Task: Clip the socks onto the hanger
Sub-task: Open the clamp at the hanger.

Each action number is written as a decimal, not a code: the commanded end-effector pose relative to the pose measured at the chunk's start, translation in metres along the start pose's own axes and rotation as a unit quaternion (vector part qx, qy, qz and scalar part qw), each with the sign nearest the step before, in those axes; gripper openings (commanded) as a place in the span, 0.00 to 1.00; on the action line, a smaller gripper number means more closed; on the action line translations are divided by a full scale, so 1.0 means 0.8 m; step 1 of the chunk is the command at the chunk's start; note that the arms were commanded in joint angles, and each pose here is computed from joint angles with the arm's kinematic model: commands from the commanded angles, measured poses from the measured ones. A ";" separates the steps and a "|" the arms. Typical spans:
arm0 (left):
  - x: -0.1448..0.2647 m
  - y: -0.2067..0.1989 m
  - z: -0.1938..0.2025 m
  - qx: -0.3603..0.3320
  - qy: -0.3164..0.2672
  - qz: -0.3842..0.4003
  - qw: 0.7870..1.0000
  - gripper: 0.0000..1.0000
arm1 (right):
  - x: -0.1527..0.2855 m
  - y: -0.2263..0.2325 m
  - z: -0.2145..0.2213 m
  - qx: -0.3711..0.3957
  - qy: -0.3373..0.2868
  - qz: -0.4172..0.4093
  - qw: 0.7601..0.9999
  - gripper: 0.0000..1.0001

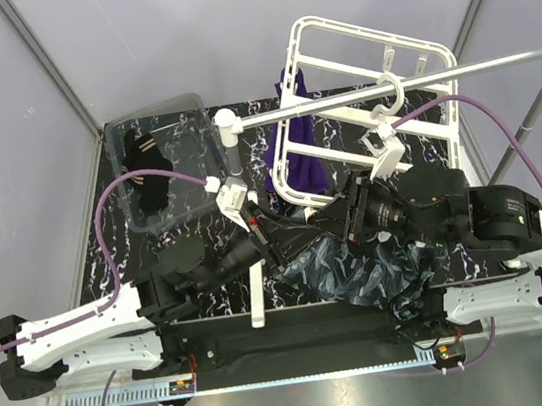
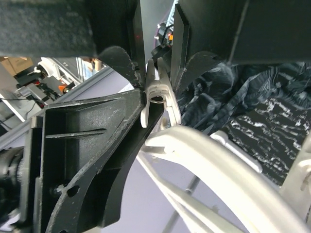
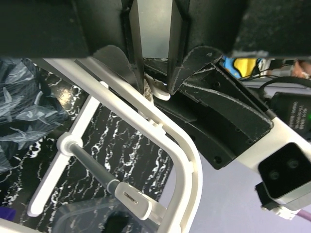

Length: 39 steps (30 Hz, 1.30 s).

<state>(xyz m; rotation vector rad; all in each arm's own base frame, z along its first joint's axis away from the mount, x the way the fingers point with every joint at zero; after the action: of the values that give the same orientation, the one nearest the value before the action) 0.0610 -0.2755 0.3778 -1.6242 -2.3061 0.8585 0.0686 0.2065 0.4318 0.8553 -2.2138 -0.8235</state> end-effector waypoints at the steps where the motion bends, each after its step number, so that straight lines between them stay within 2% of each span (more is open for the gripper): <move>1: 0.006 -0.046 -0.026 0.012 -0.025 0.100 0.995 0.19 | -0.038 -0.017 -0.004 0.017 -0.049 0.087 0.995 0.30; 8: 0.003 -0.040 -0.021 0.013 -0.023 0.086 0.996 0.23 | -0.051 -0.024 0.002 0.019 -0.056 0.106 0.993 0.17; 9: 0.004 -0.039 -0.021 0.013 -0.023 0.080 0.996 0.26 | -0.051 -0.025 0.002 0.018 -0.057 0.105 0.993 0.12; 10: 0.005 -0.037 -0.022 0.013 -0.024 0.075 0.997 0.35 | -0.053 -0.027 0.004 0.018 -0.056 0.108 0.992 0.09; 12: 0.007 -0.031 -0.018 0.009 -0.022 0.058 0.998 0.45 | -0.053 -0.027 0.004 0.016 -0.057 0.107 0.992 0.04; 13: 0.012 -0.029 -0.019 0.007 -0.025 0.053 0.998 0.54 | -0.052 -0.027 0.003 0.014 -0.058 0.107 0.992 0.00; 14: 0.014 -0.023 -0.015 0.005 -0.023 0.043 0.999 0.60 | -0.052 -0.028 0.004 0.014 -0.059 0.107 0.992 0.00; 17: 0.023 -0.011 -0.013 -0.003 -0.028 0.014 1.000 0.67 | -0.051 -0.028 0.003 0.011 -0.064 0.102 0.993 0.00; 19: 0.027 0.001 -0.006 -0.016 -0.025 -0.011 1.000 0.68 | -0.048 -0.028 0.002 0.009 -0.065 0.102 0.993 0.00; 27: 0.034 0.019 0.000 -0.058 -0.035 -0.039 0.997 0.63 | -0.038 -0.028 -0.001 -0.006 -0.069 0.089 0.994 0.00; 32: 0.033 0.019 -0.006 -0.042 -0.038 -0.048 0.997 0.59 | -0.034 -0.028 0.002 -0.011 -0.062 0.075 0.995 0.00; 35: 0.039 0.023 -0.013 -0.020 -0.050 -0.063 0.997 0.64 | -0.029 -0.030 0.003 -0.015 -0.064 0.067 0.996 0.00; 39: 0.050 0.027 -0.019 -0.001 -0.073 -0.078 0.994 0.64 | -0.018 -0.032 0.001 -0.027 -0.068 0.048 0.996 0.00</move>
<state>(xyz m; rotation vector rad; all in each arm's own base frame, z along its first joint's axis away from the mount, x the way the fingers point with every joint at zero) 0.0668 -0.2404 0.3555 -1.4572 -2.4600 0.8123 0.0844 0.2109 0.3995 0.6825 -2.3101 -0.8174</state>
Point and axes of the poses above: each gripper's point midway between its finger pads, its own x axis back along the fingers, its own y axis along the line the jaws close on, z = x × y, the point moved 8 cm from there along x, back along the fingers, and after that the axes turned 4 degrees about -x, right-handed, at the moved point
